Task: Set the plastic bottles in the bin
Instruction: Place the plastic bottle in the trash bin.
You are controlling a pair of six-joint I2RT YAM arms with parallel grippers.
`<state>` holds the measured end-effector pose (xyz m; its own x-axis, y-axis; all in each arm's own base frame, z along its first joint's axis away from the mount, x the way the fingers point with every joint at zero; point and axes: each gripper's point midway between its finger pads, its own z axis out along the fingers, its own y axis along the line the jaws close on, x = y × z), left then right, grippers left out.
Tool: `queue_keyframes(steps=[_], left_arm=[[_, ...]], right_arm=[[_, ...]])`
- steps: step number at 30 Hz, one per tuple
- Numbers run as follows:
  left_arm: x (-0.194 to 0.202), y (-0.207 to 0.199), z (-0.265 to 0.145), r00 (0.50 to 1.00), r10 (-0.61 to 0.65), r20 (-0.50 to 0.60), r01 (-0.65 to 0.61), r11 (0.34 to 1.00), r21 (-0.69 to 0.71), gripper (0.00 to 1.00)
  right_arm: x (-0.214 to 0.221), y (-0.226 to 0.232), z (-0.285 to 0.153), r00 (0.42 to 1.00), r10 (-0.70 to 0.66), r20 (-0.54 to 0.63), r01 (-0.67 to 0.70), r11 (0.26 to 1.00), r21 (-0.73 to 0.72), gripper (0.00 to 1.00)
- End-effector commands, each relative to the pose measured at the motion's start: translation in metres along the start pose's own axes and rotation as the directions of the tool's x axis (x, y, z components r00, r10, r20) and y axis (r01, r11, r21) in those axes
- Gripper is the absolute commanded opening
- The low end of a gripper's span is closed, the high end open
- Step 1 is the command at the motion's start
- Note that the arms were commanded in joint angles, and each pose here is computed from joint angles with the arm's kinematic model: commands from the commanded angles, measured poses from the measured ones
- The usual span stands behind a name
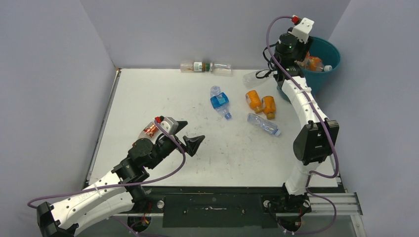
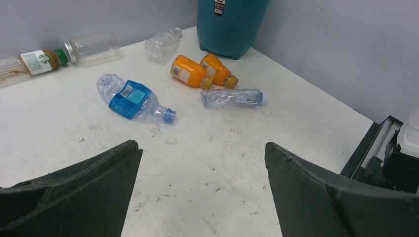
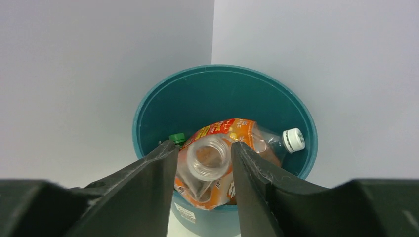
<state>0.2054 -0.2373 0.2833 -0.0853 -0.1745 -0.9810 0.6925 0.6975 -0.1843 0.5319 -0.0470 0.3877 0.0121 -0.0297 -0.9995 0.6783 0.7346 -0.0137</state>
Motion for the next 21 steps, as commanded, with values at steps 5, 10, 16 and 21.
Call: queue_keyframes(steps=[5, 10, 16, 21], left_arm=[[-0.020, -0.005, 0.001, 0.998, -0.019, 0.062, 0.018, 1.000, 0.024, 0.96], [-0.019, -0.005, 0.001, 0.998, -0.019, 0.057, 0.018, 1.000, 0.021, 0.96], [-0.019, 0.000, 0.001, 0.999, -0.009, 0.050, 0.010, 1.000, -0.007, 0.96], [-0.021, 0.009, -0.002, 0.999, 0.009, 0.047, -0.006, 0.999, -0.054, 0.96]], right_arm=[[-0.047, -0.031, -0.006, 0.991, 0.122, 0.048, -0.122, 0.993, -0.003, 0.71], [-0.069, -0.034, -0.020, 0.981, 0.180, 0.070, -0.177, 0.983, -0.041, 0.80], [-0.122, -0.006, -0.088, 0.966, 0.229, 0.122, -0.199, 0.955, -0.219, 0.87], [-0.130, 0.046, -0.161, 0.959, 0.280, 0.035, -0.211, 0.795, -0.569, 1.00]])
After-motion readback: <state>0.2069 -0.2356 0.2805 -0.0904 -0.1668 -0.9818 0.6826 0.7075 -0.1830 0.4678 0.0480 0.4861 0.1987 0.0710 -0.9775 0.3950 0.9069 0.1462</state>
